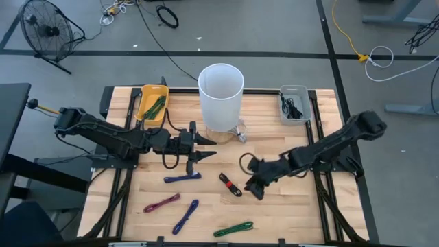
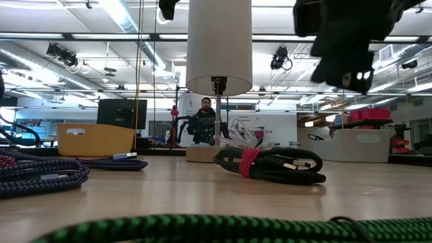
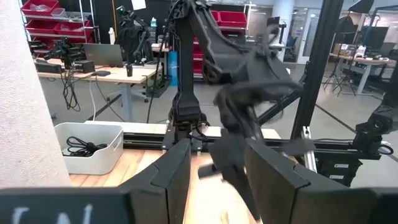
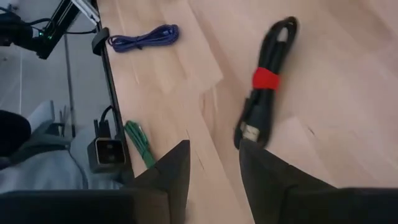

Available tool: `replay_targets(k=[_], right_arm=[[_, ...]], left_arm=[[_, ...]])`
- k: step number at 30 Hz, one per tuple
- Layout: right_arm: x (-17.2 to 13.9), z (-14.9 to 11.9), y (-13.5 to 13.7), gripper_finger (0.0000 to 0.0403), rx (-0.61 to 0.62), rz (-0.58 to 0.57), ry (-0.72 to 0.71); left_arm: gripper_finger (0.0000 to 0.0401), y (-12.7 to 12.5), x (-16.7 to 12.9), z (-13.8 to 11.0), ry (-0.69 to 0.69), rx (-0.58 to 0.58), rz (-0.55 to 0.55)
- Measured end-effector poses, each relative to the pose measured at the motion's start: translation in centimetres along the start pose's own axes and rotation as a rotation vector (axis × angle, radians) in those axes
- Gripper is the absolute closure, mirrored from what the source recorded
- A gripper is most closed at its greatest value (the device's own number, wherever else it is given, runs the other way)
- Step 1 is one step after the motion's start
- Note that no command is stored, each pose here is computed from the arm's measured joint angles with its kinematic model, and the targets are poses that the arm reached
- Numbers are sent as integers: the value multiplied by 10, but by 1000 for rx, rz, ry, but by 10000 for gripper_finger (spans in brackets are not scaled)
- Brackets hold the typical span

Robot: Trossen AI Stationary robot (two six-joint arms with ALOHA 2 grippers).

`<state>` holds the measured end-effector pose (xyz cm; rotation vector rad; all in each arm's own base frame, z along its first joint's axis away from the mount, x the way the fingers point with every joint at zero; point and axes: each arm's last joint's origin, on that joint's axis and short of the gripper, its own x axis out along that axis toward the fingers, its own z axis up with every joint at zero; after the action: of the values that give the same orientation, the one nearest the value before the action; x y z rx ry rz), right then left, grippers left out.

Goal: Pick & Place USB Port
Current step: Put the black USB cable into the gray bin

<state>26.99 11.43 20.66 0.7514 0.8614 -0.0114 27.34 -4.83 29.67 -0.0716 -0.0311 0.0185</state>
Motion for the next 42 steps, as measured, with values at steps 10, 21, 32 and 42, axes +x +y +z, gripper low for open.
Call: replay_targets(k=[10, 21, 32, 42], right_arm=[[51, -8, -19, 266, 33, -88, 38], [67, 0, -26, 266, 23, -80, -45], [79, 0, -29, 266, 6, -81, -86], [90, -2, -34, 266, -7, -114, -57]], left_arm=[[245, 0, 0, 0, 0, -1, 0], [245, 0, 0, 0, 1, 0, 0], [245, 0, 0, 0, 1, 0, 0], [245, 0, 0, 0, 2, 0, 0]])
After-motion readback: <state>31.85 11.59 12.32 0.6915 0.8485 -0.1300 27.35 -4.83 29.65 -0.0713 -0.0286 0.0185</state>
